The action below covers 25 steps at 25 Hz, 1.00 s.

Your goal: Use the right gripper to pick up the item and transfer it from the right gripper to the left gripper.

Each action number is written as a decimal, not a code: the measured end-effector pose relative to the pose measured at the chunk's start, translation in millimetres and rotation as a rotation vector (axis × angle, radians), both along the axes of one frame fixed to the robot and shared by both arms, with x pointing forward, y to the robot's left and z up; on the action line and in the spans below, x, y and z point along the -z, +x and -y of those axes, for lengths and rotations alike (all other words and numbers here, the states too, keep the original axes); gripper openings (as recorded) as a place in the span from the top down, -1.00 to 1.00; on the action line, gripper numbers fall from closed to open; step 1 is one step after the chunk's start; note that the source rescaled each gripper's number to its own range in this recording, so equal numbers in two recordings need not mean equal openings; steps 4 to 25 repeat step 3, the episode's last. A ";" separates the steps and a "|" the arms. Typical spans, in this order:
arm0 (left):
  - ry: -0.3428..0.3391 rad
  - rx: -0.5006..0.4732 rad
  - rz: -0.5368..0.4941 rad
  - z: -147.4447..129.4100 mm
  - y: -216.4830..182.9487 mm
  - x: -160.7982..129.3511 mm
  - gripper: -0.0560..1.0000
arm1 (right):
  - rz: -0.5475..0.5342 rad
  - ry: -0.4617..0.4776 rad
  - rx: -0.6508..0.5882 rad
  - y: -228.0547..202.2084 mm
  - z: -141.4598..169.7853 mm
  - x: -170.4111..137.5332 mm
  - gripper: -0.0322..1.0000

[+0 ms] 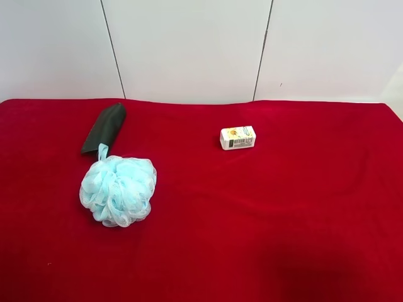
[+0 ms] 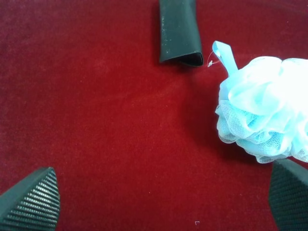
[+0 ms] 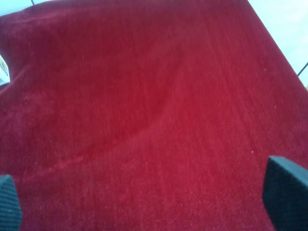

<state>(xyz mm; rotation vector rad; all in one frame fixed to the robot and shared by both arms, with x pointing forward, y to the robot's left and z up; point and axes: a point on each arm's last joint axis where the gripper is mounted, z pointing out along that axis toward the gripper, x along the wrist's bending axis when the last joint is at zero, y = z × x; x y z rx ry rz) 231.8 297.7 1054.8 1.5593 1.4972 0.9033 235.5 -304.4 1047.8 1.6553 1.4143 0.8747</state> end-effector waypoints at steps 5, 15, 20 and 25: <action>0.000 0.000 0.000 0.0 0.0 0.0 -0.50 | 0.000 0.000 0.000 0.0 0.0 0.0 -0.99; 0.000 0.000 0.000 0.0 0.0 0.0 -0.50 | 0.000 0.000 0.000 0.0 0.0 0.0 -0.99; 0.000 0.000 0.000 0.0 0.0 0.0 -0.50 | 0.000 0.000 0.000 0.0 0.0 0.0 -0.99; 0.000 0.000 0.000 0.0 0.0 0.0 -0.50 | 0.000 0.000 0.000 0.0 0.0 0.0 -0.99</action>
